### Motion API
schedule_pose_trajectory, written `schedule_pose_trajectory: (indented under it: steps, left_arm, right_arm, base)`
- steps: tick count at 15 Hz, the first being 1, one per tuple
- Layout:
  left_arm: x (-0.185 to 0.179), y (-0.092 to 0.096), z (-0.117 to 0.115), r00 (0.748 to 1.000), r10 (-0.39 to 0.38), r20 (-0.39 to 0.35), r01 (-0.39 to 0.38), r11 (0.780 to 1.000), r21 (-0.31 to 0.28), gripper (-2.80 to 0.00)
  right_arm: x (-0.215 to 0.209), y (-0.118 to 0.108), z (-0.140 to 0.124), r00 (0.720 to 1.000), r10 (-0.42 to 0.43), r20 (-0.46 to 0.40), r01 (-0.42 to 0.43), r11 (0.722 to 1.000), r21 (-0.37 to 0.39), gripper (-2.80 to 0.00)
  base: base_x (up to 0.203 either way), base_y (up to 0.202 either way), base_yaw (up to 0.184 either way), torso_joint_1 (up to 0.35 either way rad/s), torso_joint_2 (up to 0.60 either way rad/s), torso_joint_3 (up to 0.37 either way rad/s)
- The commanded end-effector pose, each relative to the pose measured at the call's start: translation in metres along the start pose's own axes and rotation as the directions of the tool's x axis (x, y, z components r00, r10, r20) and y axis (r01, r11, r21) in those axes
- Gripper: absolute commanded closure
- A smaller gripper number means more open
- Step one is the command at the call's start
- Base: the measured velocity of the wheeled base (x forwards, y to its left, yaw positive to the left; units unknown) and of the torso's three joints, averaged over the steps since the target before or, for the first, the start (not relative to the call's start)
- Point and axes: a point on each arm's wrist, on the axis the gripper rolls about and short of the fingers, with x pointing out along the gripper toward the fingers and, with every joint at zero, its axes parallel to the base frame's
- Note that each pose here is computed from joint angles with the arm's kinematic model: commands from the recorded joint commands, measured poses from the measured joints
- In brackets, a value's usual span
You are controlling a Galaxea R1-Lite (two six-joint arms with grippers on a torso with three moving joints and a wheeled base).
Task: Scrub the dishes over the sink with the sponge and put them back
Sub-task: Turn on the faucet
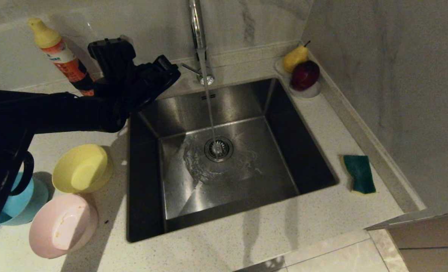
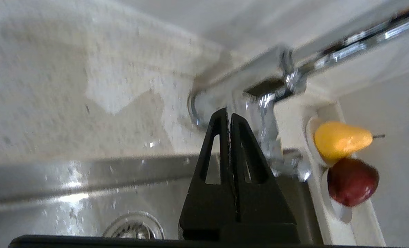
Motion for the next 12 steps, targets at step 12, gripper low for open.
schedule_pose_trajectory:
  steps: [12]
  left_arm:
    - [0.006, -0.017, 0.011, 0.996, -0.070, 0.058, 0.072, 0.997, -0.039, 0.00]
  right_arm:
    - [0.000, 0.000, 0.000, 1.000, 0.000, 0.001, 0.000, 1.000, 0.000, 0.00]
  base:
    - [0.000, 0.000, 0.000, 0.000, 0.00, 0.000]
